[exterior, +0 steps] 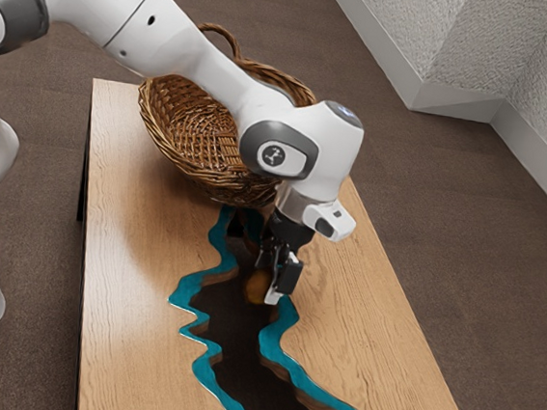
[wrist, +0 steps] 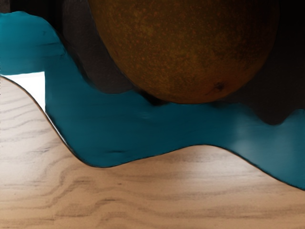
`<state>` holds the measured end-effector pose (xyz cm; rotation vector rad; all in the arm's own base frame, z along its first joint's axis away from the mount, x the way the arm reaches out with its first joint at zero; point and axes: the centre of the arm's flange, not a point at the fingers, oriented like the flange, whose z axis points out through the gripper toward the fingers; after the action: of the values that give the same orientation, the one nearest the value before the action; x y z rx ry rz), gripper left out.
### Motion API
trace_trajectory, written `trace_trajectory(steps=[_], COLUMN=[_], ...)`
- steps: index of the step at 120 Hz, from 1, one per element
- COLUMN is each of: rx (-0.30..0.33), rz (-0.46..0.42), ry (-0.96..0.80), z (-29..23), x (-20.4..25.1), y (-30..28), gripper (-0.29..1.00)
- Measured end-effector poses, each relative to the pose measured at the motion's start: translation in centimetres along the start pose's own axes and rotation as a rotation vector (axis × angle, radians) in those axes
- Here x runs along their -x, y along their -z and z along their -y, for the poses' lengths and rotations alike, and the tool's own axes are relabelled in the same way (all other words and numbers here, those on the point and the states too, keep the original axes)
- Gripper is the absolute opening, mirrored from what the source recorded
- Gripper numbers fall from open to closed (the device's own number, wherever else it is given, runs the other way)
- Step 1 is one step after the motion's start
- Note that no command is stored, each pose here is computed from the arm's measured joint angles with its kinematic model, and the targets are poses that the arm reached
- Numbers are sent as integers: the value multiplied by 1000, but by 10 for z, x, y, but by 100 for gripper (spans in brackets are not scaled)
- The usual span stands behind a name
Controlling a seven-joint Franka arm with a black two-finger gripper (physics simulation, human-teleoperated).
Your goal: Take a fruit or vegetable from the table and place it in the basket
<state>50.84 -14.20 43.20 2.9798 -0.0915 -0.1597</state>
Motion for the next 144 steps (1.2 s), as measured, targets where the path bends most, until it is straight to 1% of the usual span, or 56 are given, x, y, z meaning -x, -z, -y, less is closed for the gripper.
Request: trace_trajectory(steps=[26,40,51,64,74,85,90,95,107,117,123,129,134,144], rx=[10,10,8,4,0,-6,-16,-34,-94,-154,-188,-218,-246,-285], rz=[12,8,6,0,-8,-34,-65,-121,-258,-364,-417,-450,-467,-428], ry=[4,10,15,22,24,20,8,-12,-52,-45,-18,37,82,172], z=[-3,-3,-2,-2,-3,-5,-9,-15,-26,-16,1,32,58,108], x=[2,1,1,1,1,3,3,-1,-2,0,4,13,29,56], y=[-9,-8,-8,-7,-3,9,25,54,132,201,244,281,310,332], gripper=[70,47,33,26,23,20,18,16,17,15,15,16,16,17])
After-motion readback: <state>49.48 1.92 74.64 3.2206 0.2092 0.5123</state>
